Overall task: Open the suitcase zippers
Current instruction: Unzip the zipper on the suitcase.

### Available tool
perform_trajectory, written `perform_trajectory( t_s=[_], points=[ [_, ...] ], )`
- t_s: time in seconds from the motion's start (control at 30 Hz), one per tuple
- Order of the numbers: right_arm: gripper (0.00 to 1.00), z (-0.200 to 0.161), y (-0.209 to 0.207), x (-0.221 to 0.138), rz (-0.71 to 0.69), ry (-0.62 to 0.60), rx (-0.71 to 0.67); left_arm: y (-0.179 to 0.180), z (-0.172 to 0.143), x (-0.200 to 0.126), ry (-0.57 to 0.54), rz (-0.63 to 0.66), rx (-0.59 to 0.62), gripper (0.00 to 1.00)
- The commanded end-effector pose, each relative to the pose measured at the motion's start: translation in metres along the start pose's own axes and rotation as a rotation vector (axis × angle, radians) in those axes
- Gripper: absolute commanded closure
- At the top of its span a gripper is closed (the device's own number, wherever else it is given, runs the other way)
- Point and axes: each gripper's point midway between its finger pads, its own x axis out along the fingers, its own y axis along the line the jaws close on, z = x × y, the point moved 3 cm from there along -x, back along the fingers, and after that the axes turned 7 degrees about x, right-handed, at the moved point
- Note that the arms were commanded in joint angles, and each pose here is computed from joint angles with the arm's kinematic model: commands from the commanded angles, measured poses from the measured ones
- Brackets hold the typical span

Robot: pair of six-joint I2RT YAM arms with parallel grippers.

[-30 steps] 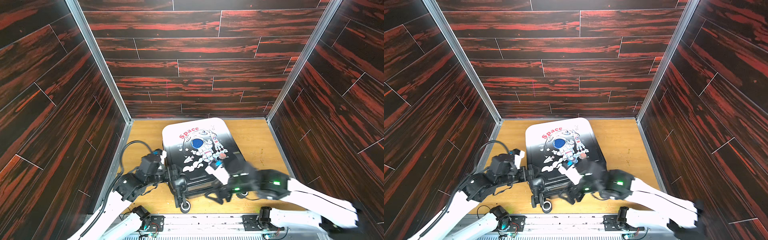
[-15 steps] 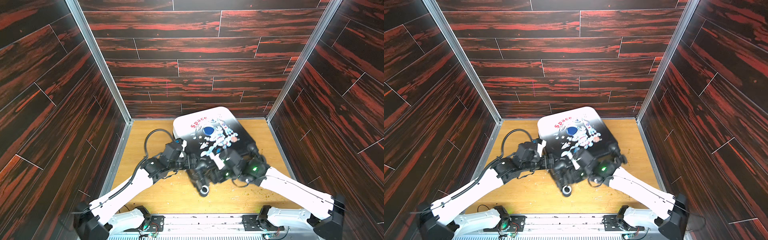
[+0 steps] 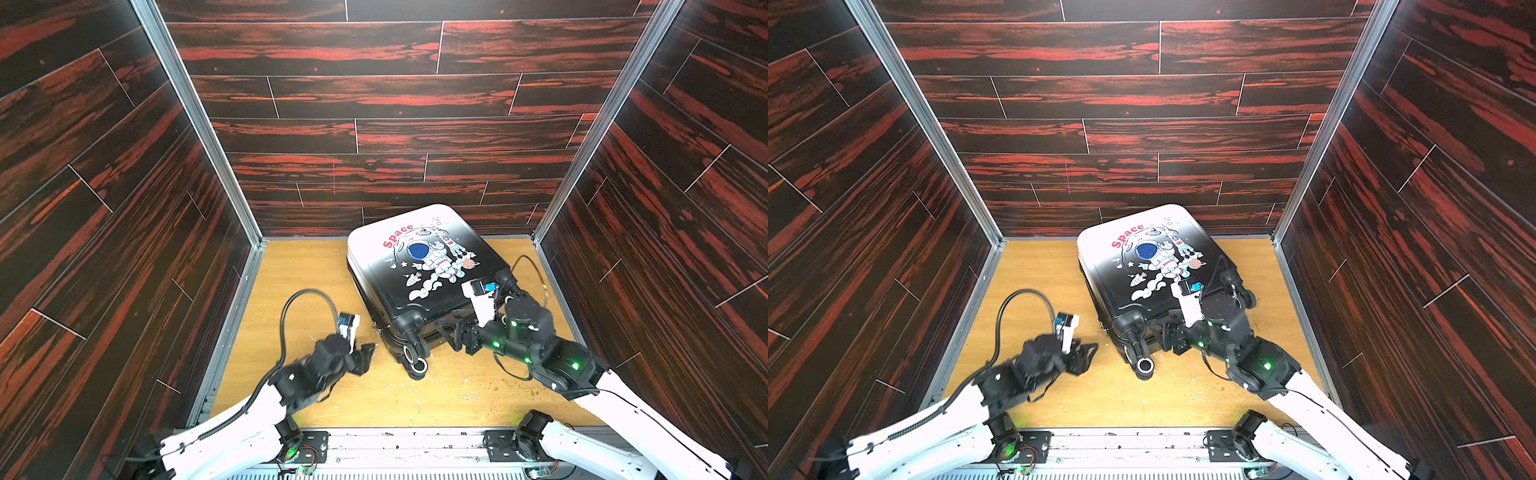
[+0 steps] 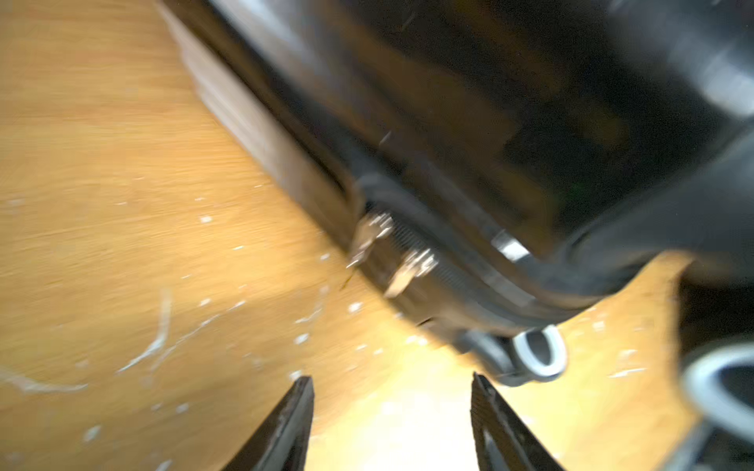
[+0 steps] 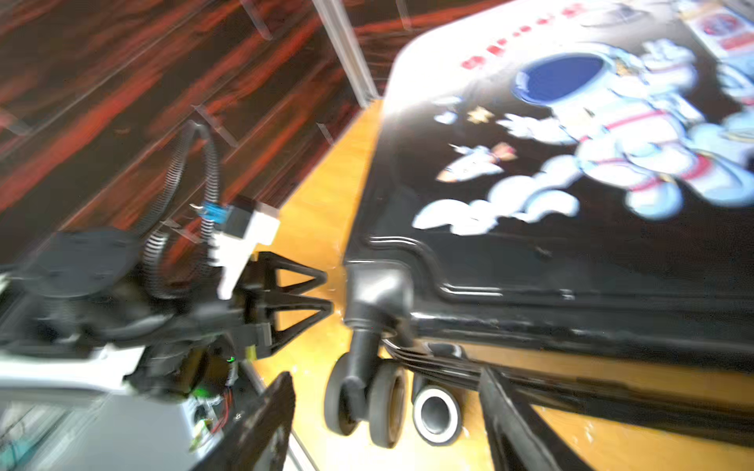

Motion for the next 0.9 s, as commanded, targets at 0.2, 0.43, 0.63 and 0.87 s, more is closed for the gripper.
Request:
perform_trajectory(
  t_s=[0.2, 0.43, 0.63, 0.87],
  points=[
    [0.40, -0.012, 0.031, -0.008, 0.284, -0.075, -0.178, -0.013, 0.030, 0.007, -0.369, -0.057, 0.164, 0.41],
    [0.40, -0.014, 0.035, -0.012, 0.303, -0.051, -0.204, -0.027, 0.015, 0.036, -0.364, -0.106, 0.352, 0.56],
    [0.40, -0.021, 0.031, -0.013, 0.291, -0.038, -0.215, -0.025, 0.012, 0.055, -0.404, -0.056, 0.389, 0.53],
    [0.39, -0.030, 0.025, -0.010, 0.281, -0.027, -0.210, -0.026, 0.015, 0.070, -0.429, -0.037, 0.405, 0.59]
  ],
)
